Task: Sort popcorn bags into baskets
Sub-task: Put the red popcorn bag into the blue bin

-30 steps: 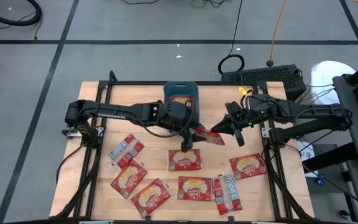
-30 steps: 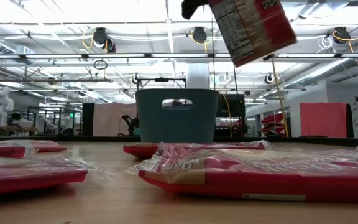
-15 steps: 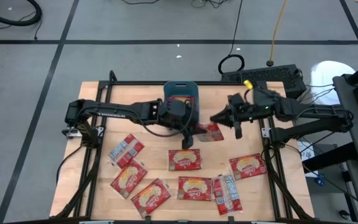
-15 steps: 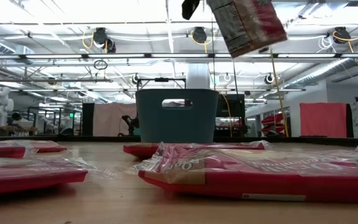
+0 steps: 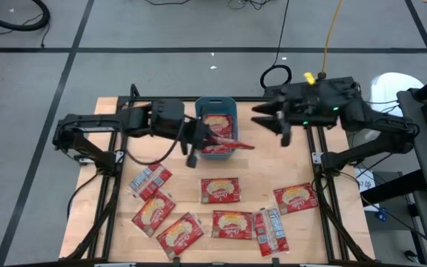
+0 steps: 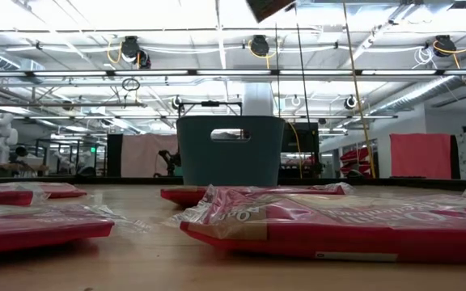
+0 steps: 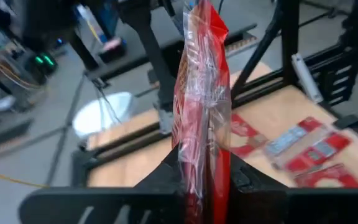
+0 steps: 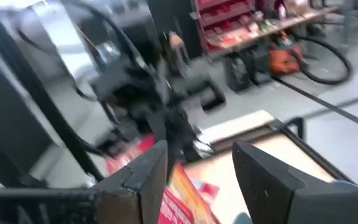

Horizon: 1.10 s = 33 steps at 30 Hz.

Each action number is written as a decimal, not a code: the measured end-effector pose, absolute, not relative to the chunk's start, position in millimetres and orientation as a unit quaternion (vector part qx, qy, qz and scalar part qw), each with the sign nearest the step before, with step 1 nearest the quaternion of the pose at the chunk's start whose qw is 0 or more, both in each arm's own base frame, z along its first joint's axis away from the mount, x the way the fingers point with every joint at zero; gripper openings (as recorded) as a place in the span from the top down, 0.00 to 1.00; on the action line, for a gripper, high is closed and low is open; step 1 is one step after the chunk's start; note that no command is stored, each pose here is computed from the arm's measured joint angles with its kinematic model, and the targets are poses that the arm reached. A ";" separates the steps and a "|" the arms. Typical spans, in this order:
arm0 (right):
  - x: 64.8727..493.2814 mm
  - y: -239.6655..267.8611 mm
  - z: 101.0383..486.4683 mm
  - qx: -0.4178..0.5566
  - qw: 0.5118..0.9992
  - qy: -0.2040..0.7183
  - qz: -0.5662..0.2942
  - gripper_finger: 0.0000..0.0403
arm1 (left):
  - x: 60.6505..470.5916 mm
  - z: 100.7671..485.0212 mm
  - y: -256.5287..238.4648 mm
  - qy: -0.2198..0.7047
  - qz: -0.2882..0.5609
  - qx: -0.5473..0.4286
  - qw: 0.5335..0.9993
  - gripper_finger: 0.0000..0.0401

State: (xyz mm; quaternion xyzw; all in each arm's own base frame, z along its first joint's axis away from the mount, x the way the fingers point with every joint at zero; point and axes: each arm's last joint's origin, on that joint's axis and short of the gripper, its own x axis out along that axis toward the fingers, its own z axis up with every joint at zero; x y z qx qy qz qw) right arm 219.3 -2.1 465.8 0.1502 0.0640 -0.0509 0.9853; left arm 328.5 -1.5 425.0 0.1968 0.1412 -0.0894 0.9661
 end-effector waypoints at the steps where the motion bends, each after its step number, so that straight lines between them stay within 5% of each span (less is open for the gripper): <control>1: 227.1 0.5 464.1 0.138 0.986 0.081 -0.053 0.56 | 326.1 426.4 -1.1 0.142 -0.086 0.207 0.964 0.90; 13: 281.2 12.9 438.5 0.062 0.982 0.167 -0.064 0.55 | 294.0 422.7 34.7 0.244 -0.035 0.183 0.952 0.95; 33: 261.0 -25.1 435.7 0.015 0.965 0.219 -0.144 0.43 | 291.6 444.8 92.1 0.119 -0.011 0.160 0.980 0.92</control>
